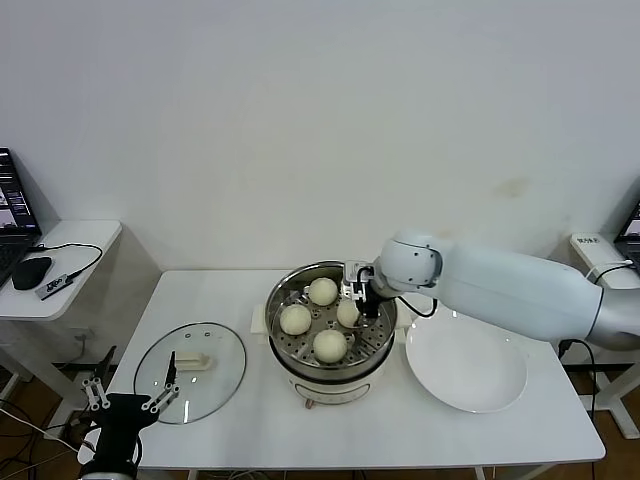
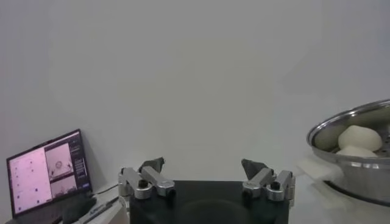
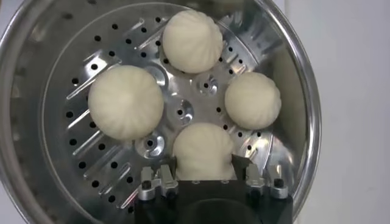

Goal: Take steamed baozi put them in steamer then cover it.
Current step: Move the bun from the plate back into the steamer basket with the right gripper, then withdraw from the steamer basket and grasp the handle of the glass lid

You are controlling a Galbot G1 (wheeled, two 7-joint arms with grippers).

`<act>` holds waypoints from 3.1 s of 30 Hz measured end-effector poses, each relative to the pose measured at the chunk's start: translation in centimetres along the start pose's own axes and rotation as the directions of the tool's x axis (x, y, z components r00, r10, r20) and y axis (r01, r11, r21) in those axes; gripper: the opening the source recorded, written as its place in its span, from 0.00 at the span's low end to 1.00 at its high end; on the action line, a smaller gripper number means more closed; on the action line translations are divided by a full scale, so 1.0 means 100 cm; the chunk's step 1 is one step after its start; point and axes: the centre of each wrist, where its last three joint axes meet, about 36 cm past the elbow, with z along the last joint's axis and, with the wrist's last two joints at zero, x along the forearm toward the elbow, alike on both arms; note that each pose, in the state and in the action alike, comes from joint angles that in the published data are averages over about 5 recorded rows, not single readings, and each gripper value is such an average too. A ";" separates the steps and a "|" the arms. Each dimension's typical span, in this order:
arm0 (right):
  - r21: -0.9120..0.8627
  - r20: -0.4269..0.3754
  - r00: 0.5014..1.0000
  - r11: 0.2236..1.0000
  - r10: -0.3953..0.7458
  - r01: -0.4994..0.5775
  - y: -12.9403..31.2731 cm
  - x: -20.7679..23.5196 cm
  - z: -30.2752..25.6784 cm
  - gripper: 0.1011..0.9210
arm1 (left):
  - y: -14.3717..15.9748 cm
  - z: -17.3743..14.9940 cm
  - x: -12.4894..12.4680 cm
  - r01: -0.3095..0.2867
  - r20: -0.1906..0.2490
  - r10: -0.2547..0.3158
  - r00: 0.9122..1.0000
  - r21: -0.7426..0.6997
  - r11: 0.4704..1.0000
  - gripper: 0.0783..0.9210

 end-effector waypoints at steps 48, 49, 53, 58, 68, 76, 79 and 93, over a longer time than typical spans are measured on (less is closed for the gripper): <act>-0.909 0.183 0.237 0.256 0.954 -0.330 0.235 -0.016 0.185 0.88 | -0.004 0.079 -0.031 0.027 0.048 -0.012 0.999 -0.330 0.944 0.88; -0.916 0.154 0.230 0.226 0.961 -0.332 0.244 -0.015 0.191 0.88 | -0.001 0.084 -0.033 0.021 0.051 -0.002 0.999 -0.382 0.924 0.88; -0.931 0.052 0.215 0.125 0.975 -0.342 0.277 -0.012 0.207 0.88 | 0.015 0.105 -0.039 -0.009 0.056 0.052 0.997 -0.587 0.810 0.88; -0.936 -0.054 0.206 0.023 0.977 -0.352 0.311 -0.007 0.218 0.88 | 0.036 0.128 -0.046 -0.058 0.030 0.132 0.991 -0.787 0.614 0.88; -0.905 -0.210 0.190 -0.117 0.959 -0.410 0.356 -0.001 0.231 0.88 | 0.051 0.160 -0.069 -0.157 -0.074 0.248 0.966 -0.930 0.334 0.88; -0.876 -0.280 0.180 -0.175 0.943 -0.449 0.379 0.002 0.232 0.88 | 0.048 0.174 -0.095 -0.189 -0.110 0.284 0.952 -0.945 0.268 0.88; -0.868 -0.299 0.178 -0.190 0.938 -0.458 0.386 0.002 0.231 0.88 | 0.045 0.177 -0.104 -0.192 -0.112 0.292 0.950 -0.946 0.262 0.88; -0.837 -0.363 0.178 -0.237 0.915 -0.493 0.410 0.000 0.232 0.88 | 0.036 0.184 -0.148 -0.192 -0.111 0.306 0.946 -0.949 0.250 0.88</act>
